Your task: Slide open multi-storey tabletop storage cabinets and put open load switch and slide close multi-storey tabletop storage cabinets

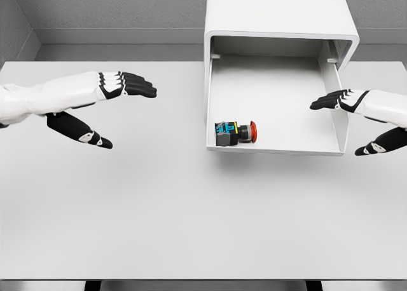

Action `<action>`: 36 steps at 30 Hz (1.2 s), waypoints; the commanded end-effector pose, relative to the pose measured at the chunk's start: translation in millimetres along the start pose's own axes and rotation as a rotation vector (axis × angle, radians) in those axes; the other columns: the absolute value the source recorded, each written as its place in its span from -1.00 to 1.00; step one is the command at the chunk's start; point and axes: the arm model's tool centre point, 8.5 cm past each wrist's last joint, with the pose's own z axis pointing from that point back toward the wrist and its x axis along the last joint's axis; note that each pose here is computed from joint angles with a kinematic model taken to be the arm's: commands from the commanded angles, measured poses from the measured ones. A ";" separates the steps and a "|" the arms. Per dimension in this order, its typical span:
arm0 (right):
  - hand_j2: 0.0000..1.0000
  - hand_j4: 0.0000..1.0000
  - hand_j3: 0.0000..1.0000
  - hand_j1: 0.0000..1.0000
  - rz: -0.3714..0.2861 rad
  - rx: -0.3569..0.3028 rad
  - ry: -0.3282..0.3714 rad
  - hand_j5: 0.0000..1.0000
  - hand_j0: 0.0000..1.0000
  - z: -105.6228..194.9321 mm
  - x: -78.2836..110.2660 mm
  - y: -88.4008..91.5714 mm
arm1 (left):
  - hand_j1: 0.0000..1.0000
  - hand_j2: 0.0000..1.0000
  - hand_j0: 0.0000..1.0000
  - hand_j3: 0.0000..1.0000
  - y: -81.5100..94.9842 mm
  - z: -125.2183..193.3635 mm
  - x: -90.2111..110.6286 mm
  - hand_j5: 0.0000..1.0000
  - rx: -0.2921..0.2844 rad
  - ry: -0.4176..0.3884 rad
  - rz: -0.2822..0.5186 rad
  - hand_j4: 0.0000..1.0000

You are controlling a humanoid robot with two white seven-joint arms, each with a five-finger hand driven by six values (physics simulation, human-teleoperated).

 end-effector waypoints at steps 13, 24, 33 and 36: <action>1.00 1.00 1.00 1.00 0.014 -0.011 -0.014 1.00 1.00 -3.6 3.6 -6.2 | 1.00 1.00 1.00 1.00 1.0 -0.3 0.3 1.00 0.008 -0.004 0.008 1.00; 1.00 1.00 1.00 1.00 -0.019 -0.002 -0.043 1.00 1.00 -15.0 4.1 6.6 | 1.00 1.00 1.00 1.00 0.4 -0.5 0.1 1.00 0.005 -0.003 0.007 1.00; 1.00 1.00 1.00 1.00 -0.008 -0.013 -0.046 1.00 1.00 -15.9 4.5 1.3 | 1.00 1.00 1.00 1.00 0.0 0.4 -0.1 1.00 0.004 0.000 0.008 1.00; 1.00 1.00 1.00 1.00 0.004 -0.029 -0.071 1.00 1.00 -24.4 7.6 -5.3 | 1.00 1.00 1.00 1.00 0.0 0.0 0.0 1.00 0.006 -0.001 0.008 1.00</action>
